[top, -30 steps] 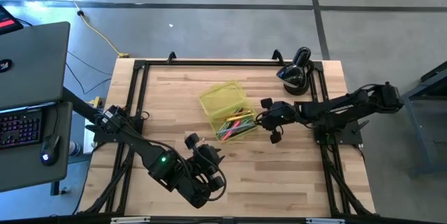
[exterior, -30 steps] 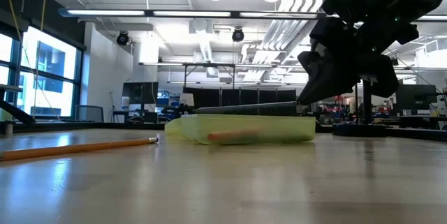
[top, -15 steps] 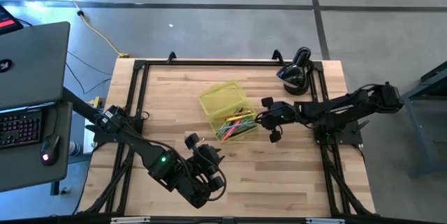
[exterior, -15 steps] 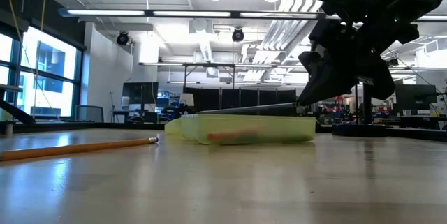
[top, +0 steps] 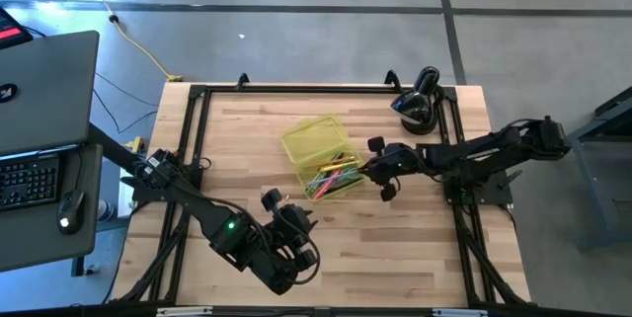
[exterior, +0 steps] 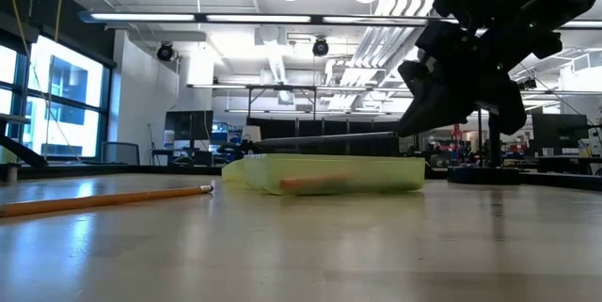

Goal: Pick & place school supplies into a supply box
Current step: Put the blue pencil into the yellow supply box, then put the orange pencil into the yellow supply box

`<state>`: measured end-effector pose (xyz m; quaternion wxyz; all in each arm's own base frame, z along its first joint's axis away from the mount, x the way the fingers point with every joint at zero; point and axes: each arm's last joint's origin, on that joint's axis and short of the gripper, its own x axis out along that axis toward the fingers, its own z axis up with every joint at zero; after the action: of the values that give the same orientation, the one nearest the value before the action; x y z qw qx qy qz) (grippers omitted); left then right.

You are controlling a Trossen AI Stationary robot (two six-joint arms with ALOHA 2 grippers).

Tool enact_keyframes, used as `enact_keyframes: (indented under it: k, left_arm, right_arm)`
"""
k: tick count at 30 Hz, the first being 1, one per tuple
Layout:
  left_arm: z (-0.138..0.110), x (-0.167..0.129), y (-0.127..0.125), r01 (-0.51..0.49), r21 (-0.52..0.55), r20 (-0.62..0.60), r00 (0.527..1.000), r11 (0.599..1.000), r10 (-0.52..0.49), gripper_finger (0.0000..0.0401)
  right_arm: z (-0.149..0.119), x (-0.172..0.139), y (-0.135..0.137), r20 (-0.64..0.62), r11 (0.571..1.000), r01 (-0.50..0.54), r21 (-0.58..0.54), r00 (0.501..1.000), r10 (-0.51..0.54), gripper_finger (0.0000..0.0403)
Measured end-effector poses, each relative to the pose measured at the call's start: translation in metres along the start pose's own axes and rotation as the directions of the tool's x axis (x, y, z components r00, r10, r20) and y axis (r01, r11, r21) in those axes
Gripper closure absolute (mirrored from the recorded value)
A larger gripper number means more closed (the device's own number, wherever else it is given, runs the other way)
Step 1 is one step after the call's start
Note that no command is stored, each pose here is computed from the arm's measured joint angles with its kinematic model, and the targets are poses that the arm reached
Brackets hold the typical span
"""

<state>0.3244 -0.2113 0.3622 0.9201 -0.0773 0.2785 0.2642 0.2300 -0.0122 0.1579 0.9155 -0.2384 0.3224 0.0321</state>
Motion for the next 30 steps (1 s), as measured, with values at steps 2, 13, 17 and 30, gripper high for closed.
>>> enact_keyframes:
  k: [2, 13, 17, 30]
  left_arm:
    - [0.0, 0.0, 0.0, 0.0, 0.0, 0.0, 1.0, 1.0, 0.0, 0.0258]
    - [0.001, 0.0, 0.0, -0.014, 0.027, 0.02, 1.0, 1.0, 0.014, 0.0258]
    - [0.001, 0.0, 0.0, -0.012, 0.026, 0.017, 1.0, 1.0, 0.011, 0.0258]
    - [-0.001, 0.0, -0.001, 0.019, 0.025, -0.024, 1.0, 1.0, -0.018, 0.0258]
  right_arm:
    - [0.0, 0.0, 0.0, -0.006, 1.0, 0.013, -0.006, 1.0, -0.013, 0.0402]
    - [-0.006, 0.0, 0.003, -0.055, 0.99, -0.029, 0.136, 0.998, 0.037, 0.039]
    - [-0.007, 0.0, 0.004, -0.069, 0.99, -0.036, 0.135, 0.997, 0.045, 0.0368]
    - [0.005, 0.0, 0.001, 0.031, 0.991, 0.021, 0.134, 0.999, -0.026, 0.0302]
